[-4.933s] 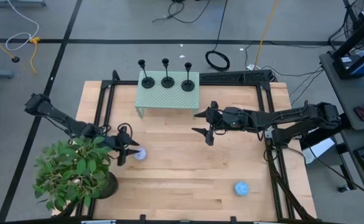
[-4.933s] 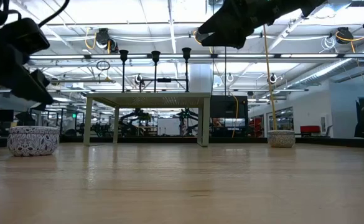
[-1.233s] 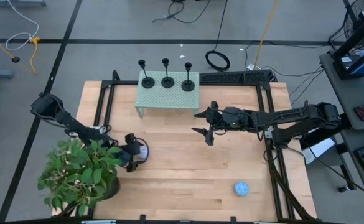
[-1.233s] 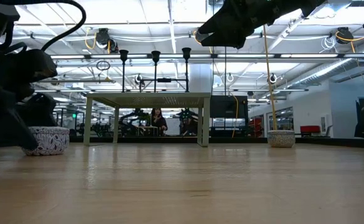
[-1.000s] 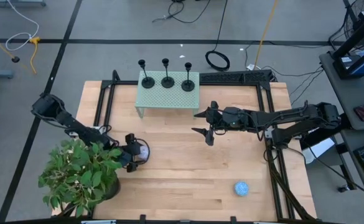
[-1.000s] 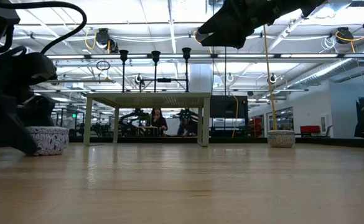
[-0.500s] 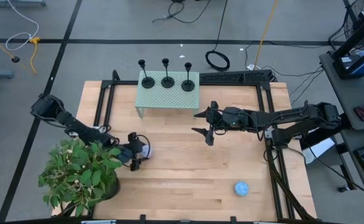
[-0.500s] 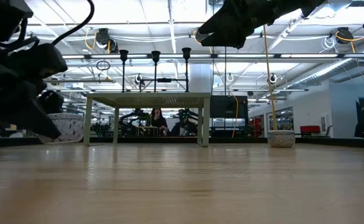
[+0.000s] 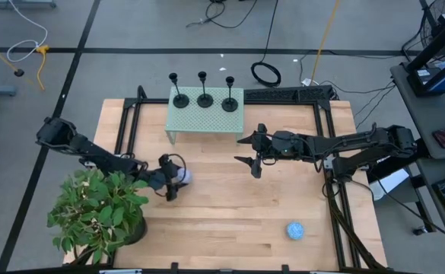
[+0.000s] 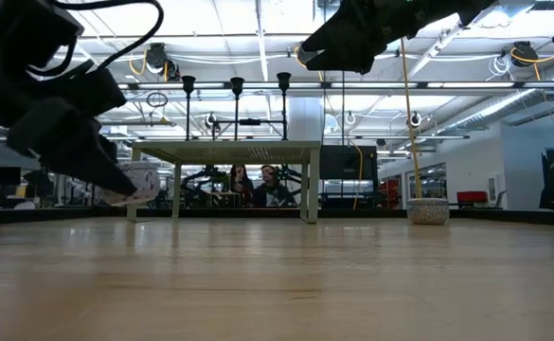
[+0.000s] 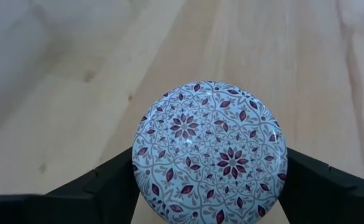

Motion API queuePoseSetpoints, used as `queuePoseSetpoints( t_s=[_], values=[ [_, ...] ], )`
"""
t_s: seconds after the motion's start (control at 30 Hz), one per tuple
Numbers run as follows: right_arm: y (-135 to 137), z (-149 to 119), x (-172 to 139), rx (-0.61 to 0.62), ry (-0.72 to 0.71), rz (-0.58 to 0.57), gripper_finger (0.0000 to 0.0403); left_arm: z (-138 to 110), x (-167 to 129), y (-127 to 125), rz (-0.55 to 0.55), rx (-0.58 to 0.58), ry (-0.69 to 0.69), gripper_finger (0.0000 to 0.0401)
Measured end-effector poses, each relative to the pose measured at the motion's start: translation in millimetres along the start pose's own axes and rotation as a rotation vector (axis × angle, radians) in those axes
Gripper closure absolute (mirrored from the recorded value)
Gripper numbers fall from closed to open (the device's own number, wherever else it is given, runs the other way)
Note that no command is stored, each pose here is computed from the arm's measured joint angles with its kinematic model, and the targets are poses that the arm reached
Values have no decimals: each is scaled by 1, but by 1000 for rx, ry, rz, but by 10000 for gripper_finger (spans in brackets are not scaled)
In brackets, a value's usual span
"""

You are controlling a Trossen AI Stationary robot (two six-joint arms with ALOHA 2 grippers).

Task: Pick & Place candle stick holders
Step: Put the red patterned scented candle on the shelf

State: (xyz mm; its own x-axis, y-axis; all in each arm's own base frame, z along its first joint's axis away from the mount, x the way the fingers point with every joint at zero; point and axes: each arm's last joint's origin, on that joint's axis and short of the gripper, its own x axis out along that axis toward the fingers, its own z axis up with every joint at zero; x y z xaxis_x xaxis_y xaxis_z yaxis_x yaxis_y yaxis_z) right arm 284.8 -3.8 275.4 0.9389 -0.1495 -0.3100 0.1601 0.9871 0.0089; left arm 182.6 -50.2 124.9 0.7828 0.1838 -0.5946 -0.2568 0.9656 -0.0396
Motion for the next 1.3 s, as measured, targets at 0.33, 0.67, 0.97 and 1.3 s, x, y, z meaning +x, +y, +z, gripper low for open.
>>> queuePoseSetpoints(
  t_s=[0.33,0.67,0.97,1.3],
  values=[
    [0,0,0,0,0,0,124,38,4,1,10,63,-92,105],
    [0,0,0,0,0,-1,124,97,1,10,113,171,-46,82],
    [0,0,0,0,0,0,124,153,-16,35,270,160,7,95],
    [0,0,0,0,0,-1,124,163,-18,75,437,8,56,78]
  ],
)
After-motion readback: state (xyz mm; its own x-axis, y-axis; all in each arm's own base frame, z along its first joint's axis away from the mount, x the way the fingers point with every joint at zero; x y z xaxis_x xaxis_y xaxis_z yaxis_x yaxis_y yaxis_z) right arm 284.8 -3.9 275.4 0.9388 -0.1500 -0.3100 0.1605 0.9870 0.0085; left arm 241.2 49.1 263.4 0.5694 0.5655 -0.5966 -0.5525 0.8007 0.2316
